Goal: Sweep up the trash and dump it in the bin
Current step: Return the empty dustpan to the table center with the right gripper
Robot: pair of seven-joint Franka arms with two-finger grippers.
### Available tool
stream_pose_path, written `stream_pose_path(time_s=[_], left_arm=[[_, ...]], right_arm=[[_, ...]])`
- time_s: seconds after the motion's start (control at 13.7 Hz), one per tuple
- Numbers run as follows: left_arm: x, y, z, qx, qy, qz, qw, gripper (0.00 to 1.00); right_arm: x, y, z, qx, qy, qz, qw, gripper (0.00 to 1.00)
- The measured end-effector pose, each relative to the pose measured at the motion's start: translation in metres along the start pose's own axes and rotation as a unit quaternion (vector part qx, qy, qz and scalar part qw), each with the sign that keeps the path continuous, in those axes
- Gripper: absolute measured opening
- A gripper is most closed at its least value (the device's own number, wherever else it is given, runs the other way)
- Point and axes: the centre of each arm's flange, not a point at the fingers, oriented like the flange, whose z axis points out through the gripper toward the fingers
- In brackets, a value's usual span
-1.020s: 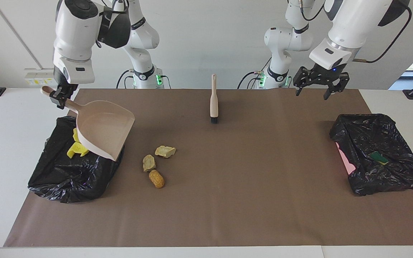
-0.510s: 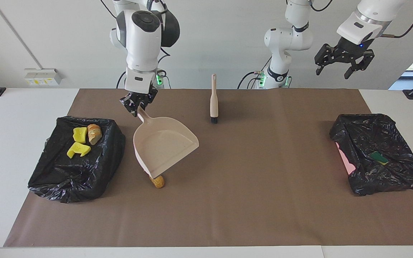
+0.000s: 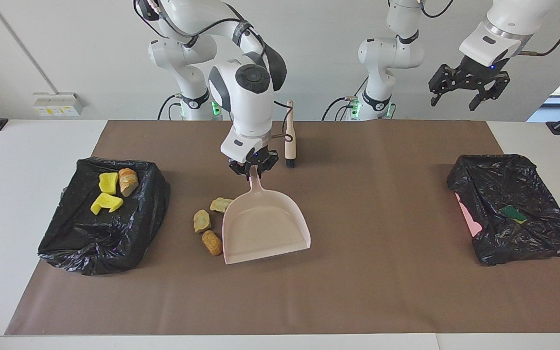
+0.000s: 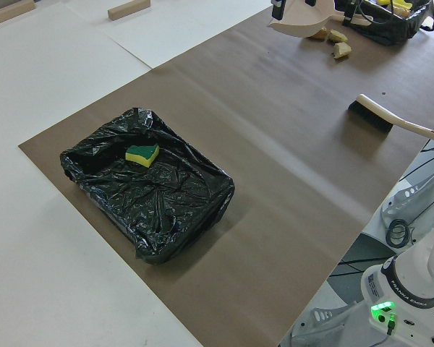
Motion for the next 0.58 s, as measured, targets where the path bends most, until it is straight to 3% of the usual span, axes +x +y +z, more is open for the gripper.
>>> stream_pose_path(time_s=[0.29,0.58], left_arm=[[0.000,0.000,0.000,0.000,0.000,0.000,1.000,1.00],[0.000,0.000,0.000,0.000,0.000,0.000,1.000,1.00]], right_arm=[[0.016,-0.055,0.042,0.050,0.009,0.087,0.995,0.32],[0.017,-0.078,0.063,0.080,-0.003,0.102,0.992,0.32]])
